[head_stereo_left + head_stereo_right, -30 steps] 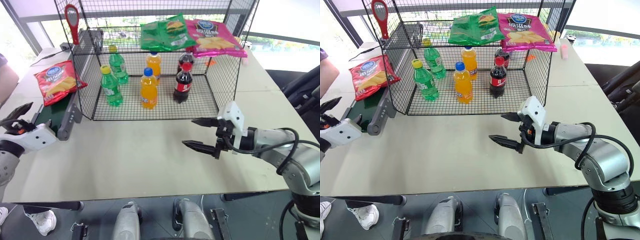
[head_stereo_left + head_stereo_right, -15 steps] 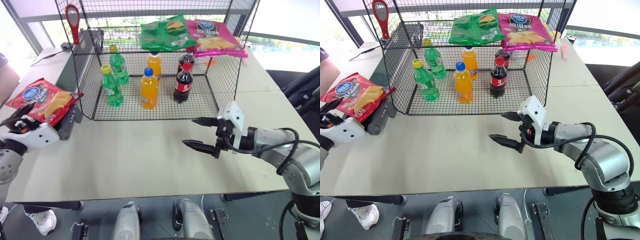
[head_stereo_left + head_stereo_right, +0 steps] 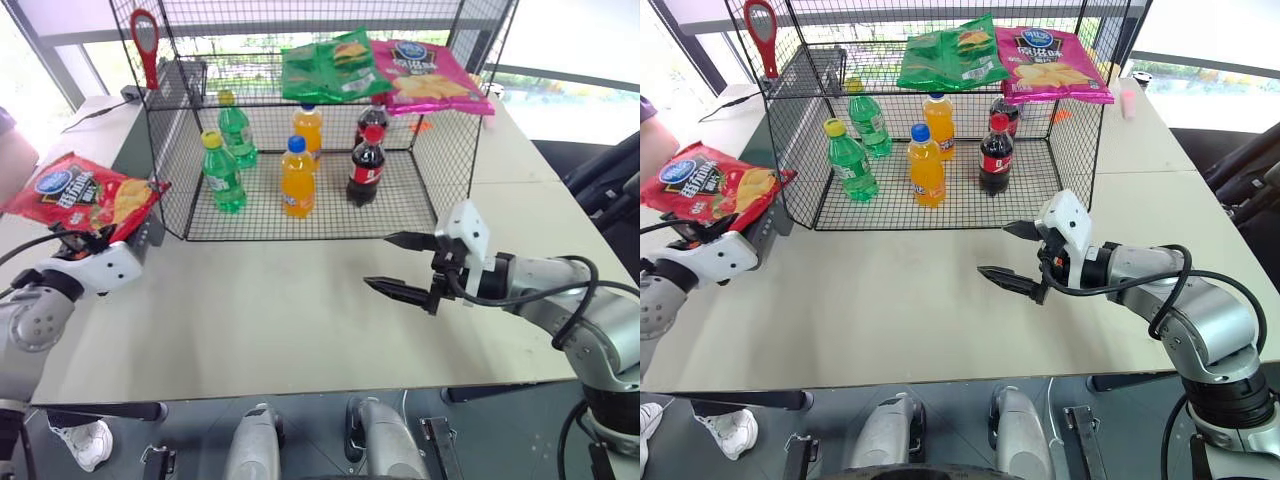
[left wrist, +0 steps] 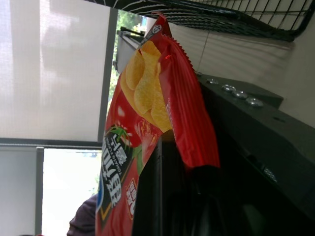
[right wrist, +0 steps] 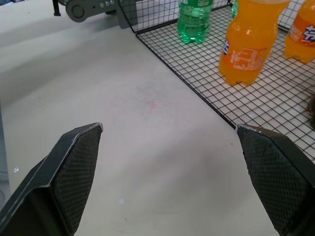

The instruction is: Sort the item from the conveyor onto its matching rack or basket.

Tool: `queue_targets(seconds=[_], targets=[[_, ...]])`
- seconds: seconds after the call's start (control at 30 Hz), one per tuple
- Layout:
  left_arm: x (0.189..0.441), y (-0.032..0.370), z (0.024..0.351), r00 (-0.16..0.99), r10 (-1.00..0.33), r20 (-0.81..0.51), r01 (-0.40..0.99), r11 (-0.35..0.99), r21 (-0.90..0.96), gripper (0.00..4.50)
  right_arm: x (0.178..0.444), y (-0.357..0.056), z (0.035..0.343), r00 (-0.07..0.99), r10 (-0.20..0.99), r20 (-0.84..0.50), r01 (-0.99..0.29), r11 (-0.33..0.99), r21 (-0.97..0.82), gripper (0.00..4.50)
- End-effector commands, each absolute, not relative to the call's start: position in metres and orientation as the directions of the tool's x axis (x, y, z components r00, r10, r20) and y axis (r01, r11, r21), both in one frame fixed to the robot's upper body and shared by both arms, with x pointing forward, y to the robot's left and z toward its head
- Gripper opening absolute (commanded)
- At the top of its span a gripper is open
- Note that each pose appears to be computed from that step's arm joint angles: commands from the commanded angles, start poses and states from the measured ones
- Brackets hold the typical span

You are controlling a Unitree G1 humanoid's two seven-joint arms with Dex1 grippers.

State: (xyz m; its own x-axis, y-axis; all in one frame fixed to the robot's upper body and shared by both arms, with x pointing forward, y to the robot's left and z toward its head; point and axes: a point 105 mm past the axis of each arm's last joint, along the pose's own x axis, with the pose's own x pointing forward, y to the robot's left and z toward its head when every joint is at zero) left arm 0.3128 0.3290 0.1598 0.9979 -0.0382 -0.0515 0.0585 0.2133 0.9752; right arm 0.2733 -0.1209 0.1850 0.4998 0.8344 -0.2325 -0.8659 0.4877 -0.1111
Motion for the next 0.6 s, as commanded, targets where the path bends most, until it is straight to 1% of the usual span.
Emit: queue_targets(seconds=[0.03,0.13,0.23,0.3,0.47,0.53,0.6], targets=[[0.319,0.338,0.170,1.000,0.011,0.005,-0.008,0.210,0.978,0.06,0.270,-0.116,0.196,0.498,0.844,-0.198,-0.866,0.474,-0.160,4.50],[0.321,0.338,0.182,0.996,0.007,0.086,-0.085,0.179,0.980,0.06,0.270,-0.117,0.196,0.501,0.842,-0.197,-0.864,0.477,-0.160,4.50],[0.305,0.327,0.225,0.947,-0.054,0.316,-0.313,0.061,0.948,0.06,0.271,-0.119,0.195,0.507,0.839,-0.198,-0.861,0.483,-0.159,4.50],[0.290,0.322,0.245,0.908,-0.082,0.410,-0.411,0.011,0.912,0.06,0.272,-0.121,0.195,0.509,0.838,-0.199,-0.860,0.486,-0.156,4.50],[0.249,0.307,0.269,0.859,-0.127,0.496,-0.508,-0.086,0.857,0.06,0.282,-0.124,0.191,0.504,0.840,-0.200,-0.864,0.484,-0.141,4.50],[0.239,0.305,0.277,0.848,-0.117,0.516,-0.528,-0.105,0.843,0.06,0.285,-0.125,0.191,0.497,0.845,-0.198,-0.868,0.478,-0.136,4.50],[0.235,0.306,0.279,0.852,-0.096,0.515,-0.523,-0.116,0.844,0.06,0.288,-0.124,0.191,0.485,0.852,-0.197,-0.874,0.467,-0.133,4.50]])
